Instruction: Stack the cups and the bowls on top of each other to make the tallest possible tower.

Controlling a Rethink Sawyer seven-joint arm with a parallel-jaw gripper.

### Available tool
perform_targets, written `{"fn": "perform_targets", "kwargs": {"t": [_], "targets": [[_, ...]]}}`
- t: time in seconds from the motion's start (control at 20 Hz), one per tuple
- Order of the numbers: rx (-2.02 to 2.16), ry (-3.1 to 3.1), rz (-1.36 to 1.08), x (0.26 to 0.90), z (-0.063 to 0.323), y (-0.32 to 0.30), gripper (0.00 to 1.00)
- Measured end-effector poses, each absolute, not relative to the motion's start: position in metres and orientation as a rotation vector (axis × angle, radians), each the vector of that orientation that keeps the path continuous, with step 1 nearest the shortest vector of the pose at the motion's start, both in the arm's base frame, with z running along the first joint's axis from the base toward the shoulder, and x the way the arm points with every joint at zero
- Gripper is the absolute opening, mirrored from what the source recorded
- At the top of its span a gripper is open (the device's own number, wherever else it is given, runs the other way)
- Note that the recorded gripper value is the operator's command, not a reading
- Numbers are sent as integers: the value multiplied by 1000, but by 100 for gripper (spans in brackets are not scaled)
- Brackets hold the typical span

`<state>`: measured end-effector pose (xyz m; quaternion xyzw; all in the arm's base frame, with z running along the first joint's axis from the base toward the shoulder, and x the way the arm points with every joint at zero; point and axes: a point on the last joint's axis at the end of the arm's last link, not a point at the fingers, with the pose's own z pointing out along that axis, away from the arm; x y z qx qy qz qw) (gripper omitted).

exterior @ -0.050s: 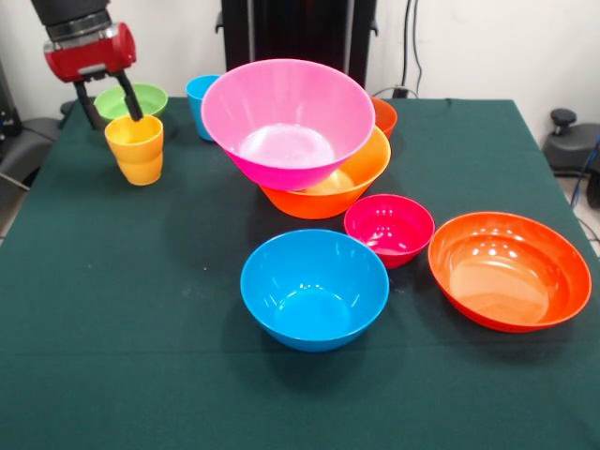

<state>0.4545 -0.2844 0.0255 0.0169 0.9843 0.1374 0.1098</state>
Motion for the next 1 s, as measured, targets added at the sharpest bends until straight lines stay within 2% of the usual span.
{"fn": "perform_targets", "kwargs": {"t": [1.0], "targets": [[110, 2848, 446, 475, 10, -289, 100]]}}
